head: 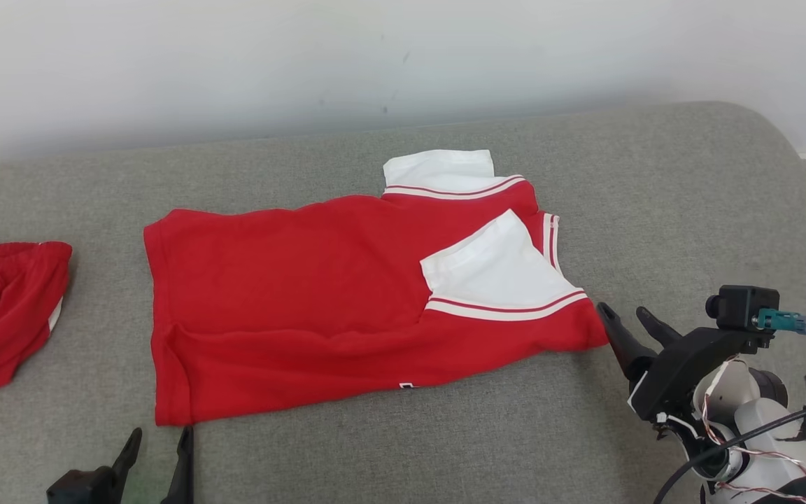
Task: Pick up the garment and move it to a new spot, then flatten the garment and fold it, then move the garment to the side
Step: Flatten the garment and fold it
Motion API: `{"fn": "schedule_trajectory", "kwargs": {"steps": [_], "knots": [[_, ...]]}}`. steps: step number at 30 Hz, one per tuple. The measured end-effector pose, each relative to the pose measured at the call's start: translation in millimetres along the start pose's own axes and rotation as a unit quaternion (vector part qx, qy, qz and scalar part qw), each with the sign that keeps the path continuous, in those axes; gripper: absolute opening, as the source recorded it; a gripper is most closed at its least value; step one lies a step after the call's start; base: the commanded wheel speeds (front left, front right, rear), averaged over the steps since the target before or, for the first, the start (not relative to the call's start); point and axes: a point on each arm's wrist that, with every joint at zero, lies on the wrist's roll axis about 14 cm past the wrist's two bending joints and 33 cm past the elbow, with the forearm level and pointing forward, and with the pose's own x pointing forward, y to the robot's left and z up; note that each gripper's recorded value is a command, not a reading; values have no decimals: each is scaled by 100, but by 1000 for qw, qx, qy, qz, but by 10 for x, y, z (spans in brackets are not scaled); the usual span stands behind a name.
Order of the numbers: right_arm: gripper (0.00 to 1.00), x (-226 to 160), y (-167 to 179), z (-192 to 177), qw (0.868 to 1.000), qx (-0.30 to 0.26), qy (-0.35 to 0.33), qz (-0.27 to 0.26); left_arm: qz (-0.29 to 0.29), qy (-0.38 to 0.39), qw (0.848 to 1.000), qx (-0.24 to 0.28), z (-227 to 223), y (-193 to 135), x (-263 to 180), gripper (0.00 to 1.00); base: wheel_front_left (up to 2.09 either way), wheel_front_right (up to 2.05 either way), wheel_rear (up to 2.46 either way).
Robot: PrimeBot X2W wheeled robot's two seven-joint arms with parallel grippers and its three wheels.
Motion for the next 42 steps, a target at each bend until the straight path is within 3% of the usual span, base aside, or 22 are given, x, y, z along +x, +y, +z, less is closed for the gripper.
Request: {"fn": "schedule_trajectory", "kwargs": {"steps": [20,21,22,23,24,25,26,28,42], "knots": [[100,179,-56,-346,998,-37,48,-11,0,31,999,25,-240,-13,347,100,0,0,0],[83,189,-53,-360,998,-38,50,-11,0,32,999,27,-254,-7,353,100,0,0,0],[41,193,-57,-382,998,-38,52,-11,0,35,999,27,-271,-2,361,100,0,0,0],[0,195,-56,-404,998,-37,55,-11,2,36,999,27,-275,10,373,96,0,0,0],[0,195,-57,-420,998,-38,58,-12,3,37,999,26,-276,14,381,62,0,0,0],[0,196,-56,-423,998,-38,58,-12,4,38,999,26,-280,24,385,35,0,0,0],[0,199,-54,-418,998,-39,57,-11,4,38,999,26,-279,32,387,16,0,0,0],[0,201,-53,-407,998,-39,55,-11,7,34,999,25,-246,54,392,0,0,0,0],[0,-153,-106,-345,1000,3,21,-15,12,9,1000,11,-103,80,-17,0,0,0,0]]}}
